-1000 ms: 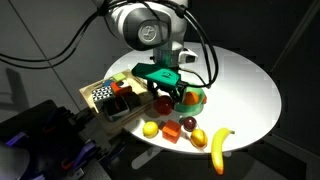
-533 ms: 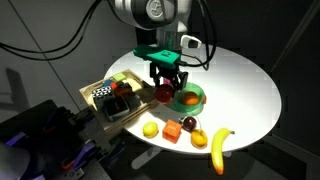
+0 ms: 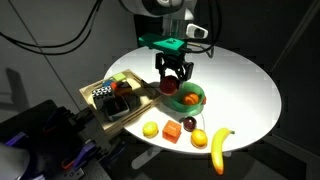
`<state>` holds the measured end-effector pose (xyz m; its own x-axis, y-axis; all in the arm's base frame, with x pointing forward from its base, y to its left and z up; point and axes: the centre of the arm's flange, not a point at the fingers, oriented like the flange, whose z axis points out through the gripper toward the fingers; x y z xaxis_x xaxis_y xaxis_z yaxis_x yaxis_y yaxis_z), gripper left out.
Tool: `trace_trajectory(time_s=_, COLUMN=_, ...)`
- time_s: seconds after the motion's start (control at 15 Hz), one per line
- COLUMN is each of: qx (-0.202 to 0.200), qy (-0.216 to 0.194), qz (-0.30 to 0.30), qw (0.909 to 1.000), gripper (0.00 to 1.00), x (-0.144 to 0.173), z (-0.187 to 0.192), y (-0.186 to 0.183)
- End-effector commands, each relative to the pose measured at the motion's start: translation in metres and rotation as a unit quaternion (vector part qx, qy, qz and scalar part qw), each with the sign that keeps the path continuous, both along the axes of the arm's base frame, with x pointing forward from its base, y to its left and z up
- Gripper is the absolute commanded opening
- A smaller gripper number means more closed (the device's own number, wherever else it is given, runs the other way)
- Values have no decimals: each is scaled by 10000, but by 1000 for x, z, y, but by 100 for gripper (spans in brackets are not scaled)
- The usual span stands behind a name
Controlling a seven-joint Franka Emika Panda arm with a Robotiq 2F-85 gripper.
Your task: Pick up the red toy apple and put it in the green bowl
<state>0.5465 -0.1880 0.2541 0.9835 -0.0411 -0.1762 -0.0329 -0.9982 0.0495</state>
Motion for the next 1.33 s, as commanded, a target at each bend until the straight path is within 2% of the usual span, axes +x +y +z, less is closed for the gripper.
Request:
trace_trajectory(time_s=0.0, qx=75, qy=-24, qz=-213, qw=9997, gripper=58, x=23, z=-1, y=-6)
trace_trajectory(time_s=0.33, qx=165, qy=-175, qz=-307, qw=9992, gripper=58, x=40, z=-10, y=-11)
trace_trajectory(time_s=0.67, qx=91, qy=-311, qz=-292, qw=9990, gripper=58, x=49, z=-21, y=-13)
trace_trajectory(time_s=0.73, qx=71, qy=-326, qz=-275, qw=9991, gripper=96, x=49, z=-23, y=-14)
trace_trajectory(time_s=0.87, qx=38, qy=-375, qz=-263, qw=9989, gripper=100, x=49, z=-26, y=-15)
trace_trajectory(time_s=1.27, qx=84, qy=-302, qz=-283, qw=9991, gripper=100, x=38, z=-19, y=-16)
